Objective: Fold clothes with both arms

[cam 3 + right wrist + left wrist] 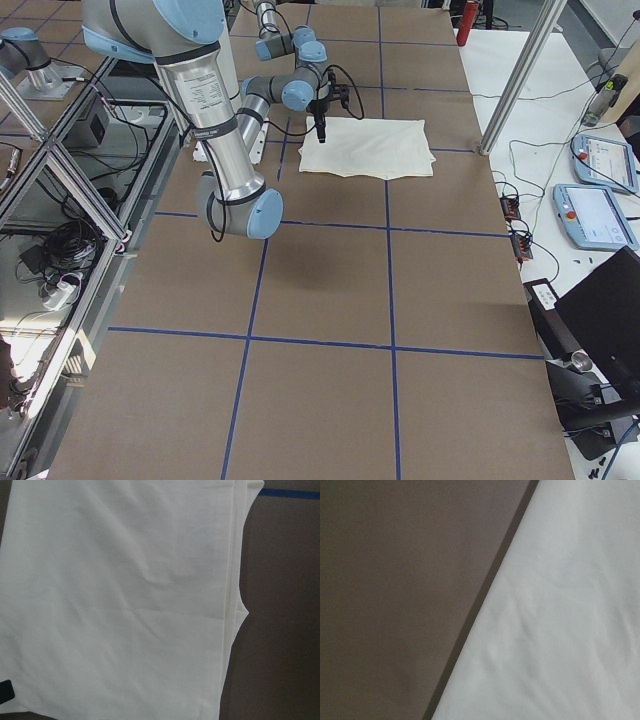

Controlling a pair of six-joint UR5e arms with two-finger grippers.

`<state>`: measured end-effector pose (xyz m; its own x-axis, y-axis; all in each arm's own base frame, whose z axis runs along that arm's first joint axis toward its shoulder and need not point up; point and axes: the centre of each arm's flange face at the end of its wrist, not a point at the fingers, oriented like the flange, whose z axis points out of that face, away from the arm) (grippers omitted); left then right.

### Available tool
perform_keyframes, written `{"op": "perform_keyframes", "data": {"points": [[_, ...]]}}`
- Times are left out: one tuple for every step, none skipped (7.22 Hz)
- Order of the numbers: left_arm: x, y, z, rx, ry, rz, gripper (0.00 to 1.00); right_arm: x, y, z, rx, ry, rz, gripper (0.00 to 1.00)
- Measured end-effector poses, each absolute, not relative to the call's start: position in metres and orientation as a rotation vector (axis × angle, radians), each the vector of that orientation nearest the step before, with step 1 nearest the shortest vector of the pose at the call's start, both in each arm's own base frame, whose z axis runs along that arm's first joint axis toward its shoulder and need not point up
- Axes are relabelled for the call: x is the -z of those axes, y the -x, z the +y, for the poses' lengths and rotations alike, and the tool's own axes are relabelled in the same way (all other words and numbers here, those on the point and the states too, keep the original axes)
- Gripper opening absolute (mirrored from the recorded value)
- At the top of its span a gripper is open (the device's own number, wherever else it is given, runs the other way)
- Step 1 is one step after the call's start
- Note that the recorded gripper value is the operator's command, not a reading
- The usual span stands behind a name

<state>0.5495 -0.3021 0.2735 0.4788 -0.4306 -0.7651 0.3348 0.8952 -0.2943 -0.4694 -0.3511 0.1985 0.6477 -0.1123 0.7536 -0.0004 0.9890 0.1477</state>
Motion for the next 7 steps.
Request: {"op": "perform_keyframes", "data": {"points": [[-0.278,-0.551,-0.301,0.473,0.107,0.949,0.90,-0.198,0.469,-0.352,0.062,-0.140,-0.866,1.00],[-0.284,-0.552,-0.301,0.478,0.103,0.930,0.86,-0.198,0.469,-0.352,0.061,-0.140,-0.866,1.00],[-0.287,-0.552,-0.302,0.483,0.098,0.913,0.83,-0.198,0.468,-0.353,0.060,-0.140,-0.866,1.00],[-0.288,-0.553,-0.301,0.484,0.096,0.902,0.82,-0.199,0.468,-0.353,0.059,-0.140,-0.866,1.00],[-0.289,-0.554,-0.299,0.481,0.097,0.896,0.79,-0.199,0.468,-0.353,0.058,-0.140,-0.865,1.00],[-0.289,-0.557,-0.294,0.472,0.101,0.893,0.75,-0.200,0.468,-0.353,0.057,-0.140,-0.864,1.00],[-0.290,-0.560,-0.288,0.462,0.105,0.890,0.72,-0.200,0.467,-0.354,0.057,-0.140,-0.863,1.00]]}}
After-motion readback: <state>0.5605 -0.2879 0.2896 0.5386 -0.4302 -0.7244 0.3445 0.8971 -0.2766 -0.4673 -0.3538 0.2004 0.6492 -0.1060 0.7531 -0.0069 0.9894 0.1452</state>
